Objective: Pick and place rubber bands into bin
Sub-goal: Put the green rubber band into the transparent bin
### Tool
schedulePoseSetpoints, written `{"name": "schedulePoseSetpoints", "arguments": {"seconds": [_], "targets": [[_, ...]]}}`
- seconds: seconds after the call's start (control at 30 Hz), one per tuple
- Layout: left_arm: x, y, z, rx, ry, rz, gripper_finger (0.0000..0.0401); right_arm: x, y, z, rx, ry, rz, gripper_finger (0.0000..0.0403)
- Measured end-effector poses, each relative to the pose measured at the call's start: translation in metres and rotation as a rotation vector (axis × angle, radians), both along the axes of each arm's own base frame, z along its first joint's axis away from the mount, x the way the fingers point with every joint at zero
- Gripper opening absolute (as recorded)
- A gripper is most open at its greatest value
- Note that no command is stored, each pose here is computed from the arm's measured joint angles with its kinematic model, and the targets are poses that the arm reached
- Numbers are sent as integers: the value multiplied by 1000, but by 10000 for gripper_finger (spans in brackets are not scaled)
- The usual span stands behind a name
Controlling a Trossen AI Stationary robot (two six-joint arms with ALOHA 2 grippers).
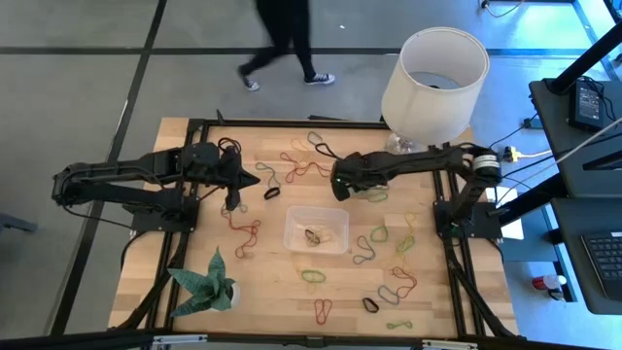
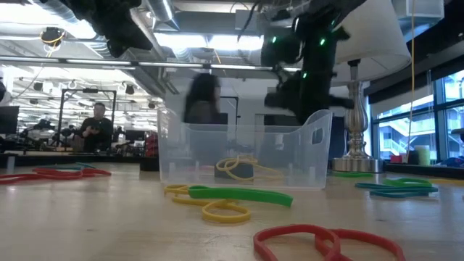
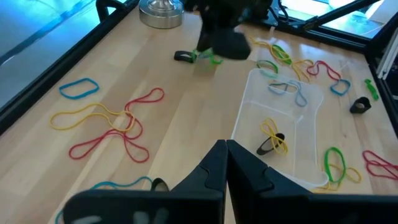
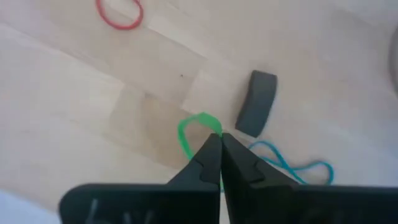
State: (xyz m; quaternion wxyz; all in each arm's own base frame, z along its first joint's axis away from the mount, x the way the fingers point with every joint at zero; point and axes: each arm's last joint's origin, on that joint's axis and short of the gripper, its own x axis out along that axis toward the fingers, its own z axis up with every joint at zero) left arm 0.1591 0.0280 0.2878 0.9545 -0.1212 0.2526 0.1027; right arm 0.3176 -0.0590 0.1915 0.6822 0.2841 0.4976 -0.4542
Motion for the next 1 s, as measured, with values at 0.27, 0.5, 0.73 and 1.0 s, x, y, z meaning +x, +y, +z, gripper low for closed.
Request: {"name": "schedulePoseSetpoints", "arguments": {"seconds": [0.27, 0.5, 0.73, 1.0], "targets": [[0, 0, 0, 2, -1, 0, 3, -13, 31, 41, -92, -133, 18, 2], [0, 0, 0, 1, -1, -2, 3, -15, 69, 66, -138, -289, 122, 1], [0, 0, 0, -1, -1, -7, 3, -1, 116, 85, -147, -423, 272, 0], [0, 0, 0, -3, 1, -8, 3, 36, 150, 73, -125, -373, 438, 0]]}}
